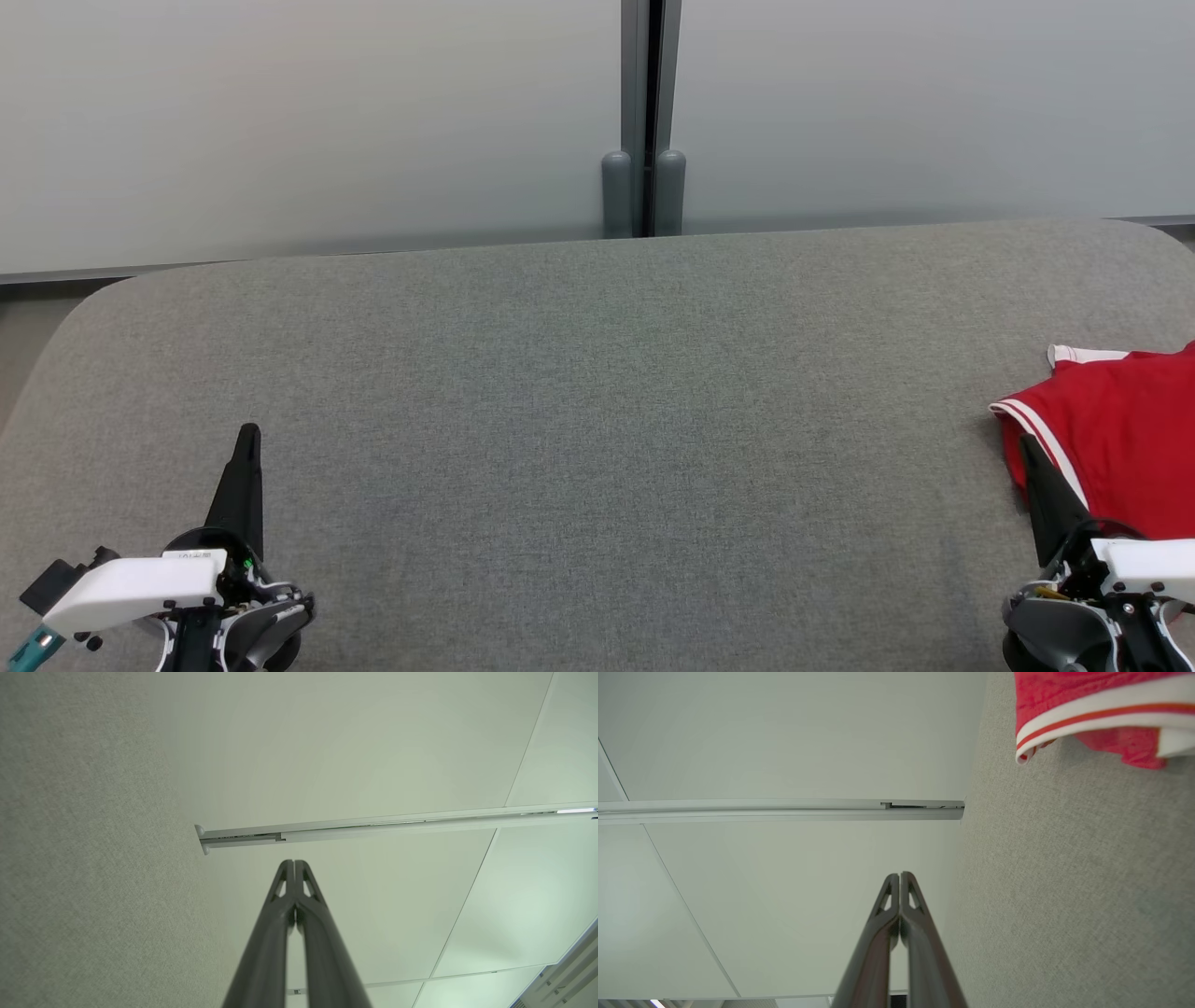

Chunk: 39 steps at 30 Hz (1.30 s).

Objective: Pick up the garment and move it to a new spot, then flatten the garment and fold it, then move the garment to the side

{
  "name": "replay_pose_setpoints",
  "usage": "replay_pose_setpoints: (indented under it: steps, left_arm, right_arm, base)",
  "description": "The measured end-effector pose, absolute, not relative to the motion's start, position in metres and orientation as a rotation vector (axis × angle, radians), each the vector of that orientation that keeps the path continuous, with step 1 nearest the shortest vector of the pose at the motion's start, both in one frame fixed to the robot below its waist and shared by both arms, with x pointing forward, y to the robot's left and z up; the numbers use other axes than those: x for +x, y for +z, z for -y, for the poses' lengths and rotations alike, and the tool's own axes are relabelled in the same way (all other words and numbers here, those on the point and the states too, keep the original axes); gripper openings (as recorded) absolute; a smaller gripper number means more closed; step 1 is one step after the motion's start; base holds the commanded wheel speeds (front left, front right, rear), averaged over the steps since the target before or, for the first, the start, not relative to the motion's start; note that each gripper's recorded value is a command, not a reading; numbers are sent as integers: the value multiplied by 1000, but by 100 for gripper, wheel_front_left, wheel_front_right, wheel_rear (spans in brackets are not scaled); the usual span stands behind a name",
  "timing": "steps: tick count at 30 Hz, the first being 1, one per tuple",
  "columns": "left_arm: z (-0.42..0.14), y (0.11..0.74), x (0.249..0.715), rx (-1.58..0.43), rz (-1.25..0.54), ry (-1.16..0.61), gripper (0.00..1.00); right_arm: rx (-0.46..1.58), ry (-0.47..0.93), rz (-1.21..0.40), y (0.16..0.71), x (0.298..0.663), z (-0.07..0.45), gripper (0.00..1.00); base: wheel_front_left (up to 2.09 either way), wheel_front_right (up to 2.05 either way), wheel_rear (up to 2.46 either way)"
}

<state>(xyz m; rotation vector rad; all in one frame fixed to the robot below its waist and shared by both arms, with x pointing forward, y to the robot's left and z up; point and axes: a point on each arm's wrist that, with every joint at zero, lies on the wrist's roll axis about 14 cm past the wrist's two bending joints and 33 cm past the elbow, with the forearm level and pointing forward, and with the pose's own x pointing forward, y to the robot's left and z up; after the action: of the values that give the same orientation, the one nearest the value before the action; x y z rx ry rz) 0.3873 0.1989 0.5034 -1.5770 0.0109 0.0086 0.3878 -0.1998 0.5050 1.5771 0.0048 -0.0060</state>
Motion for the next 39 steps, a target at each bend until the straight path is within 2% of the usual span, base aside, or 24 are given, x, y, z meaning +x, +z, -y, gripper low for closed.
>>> replay_pose_setpoints:
  steps: [39]
  left_arm:
    - [-199, 503, 387, -1577, -11, 8, 0]
  right_arm:
    - [1578, -6, -5, 505, 388, 200, 0]
  base:
    - [0, 0, 0]
